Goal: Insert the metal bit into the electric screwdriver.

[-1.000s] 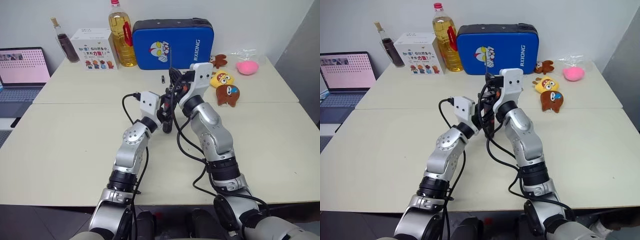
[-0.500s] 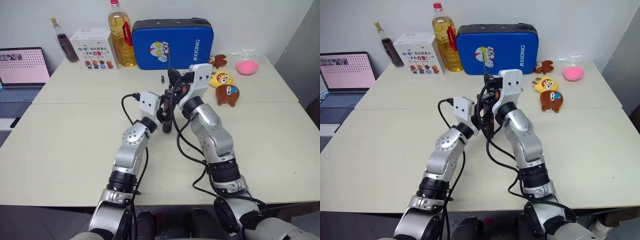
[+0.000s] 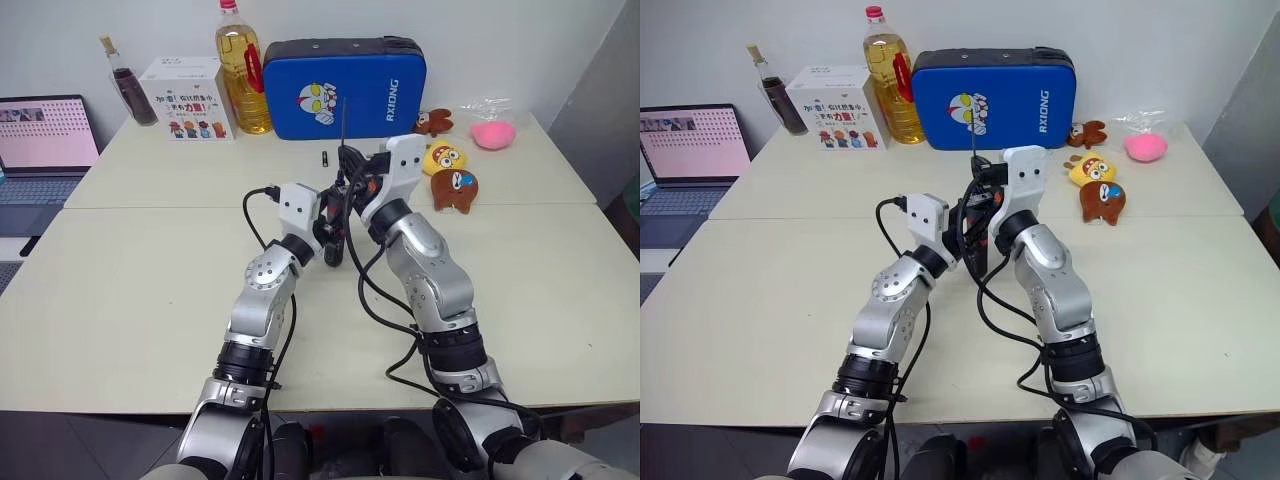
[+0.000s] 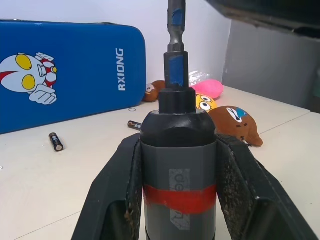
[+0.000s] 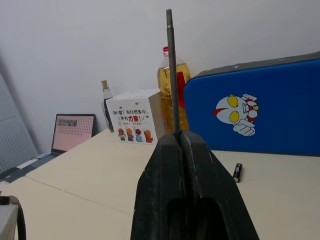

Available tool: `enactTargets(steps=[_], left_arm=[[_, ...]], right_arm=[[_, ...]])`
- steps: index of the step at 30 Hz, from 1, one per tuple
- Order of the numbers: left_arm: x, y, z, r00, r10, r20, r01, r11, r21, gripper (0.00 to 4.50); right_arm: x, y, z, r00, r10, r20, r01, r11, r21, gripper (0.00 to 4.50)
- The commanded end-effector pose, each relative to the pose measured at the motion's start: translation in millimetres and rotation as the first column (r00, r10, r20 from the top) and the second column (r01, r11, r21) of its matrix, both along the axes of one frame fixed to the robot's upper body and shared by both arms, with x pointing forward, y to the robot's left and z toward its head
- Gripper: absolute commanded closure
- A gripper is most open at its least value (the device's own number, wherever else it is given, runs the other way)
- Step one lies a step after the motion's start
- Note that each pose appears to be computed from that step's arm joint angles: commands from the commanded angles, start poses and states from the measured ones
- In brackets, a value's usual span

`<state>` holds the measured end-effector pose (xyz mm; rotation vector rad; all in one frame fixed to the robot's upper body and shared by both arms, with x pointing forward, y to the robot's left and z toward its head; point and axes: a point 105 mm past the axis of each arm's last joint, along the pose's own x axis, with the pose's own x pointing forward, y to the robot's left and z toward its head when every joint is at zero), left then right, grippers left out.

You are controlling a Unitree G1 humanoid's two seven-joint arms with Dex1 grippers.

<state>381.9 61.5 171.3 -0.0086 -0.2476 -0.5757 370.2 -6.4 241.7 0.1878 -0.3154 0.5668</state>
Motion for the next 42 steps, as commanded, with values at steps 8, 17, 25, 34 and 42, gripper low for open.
enactTargets(steps=[8,17,25,34,42], left_arm=[[0.6,3.4,5.6,0.999,0.026,0.027,-0.027,1.0,0.011,2.85],[1.1,2.6,5.5,0.999,0.024,0.026,-0.024,1.0,0.011,2.85],[0.4,3.6,4.2,0.999,0.031,0.025,-0.031,0.999,0.01,2.85],[-0.1,5.6,3.7,0.999,0.039,0.025,-0.04,0.999,0.011,2.85],[-0.1,5.9,3.4,0.999,0.041,0.026,-0.042,0.999,0.013,2.85]], right_arm=[[2.0,5.6,-12.9,0.998,0.022,-0.061,-0.025,0.999,-0.04,4.44],[4.2,4.4,-22.5,0.994,0.025,-0.107,-0.034,0.996,-0.084,4.44],[5.2,7.9,-21.1,0.991,0.04,-0.131,-0.059,0.988,-0.145,4.44],[4.9,3.1,-36.5,0.985,0.026,-0.168,-0.064,0.972,-0.226,4.44],[1.6,1.2,-51.8,0.977,0.03,-0.213,-0.092,0.954,-0.287,4.44]])
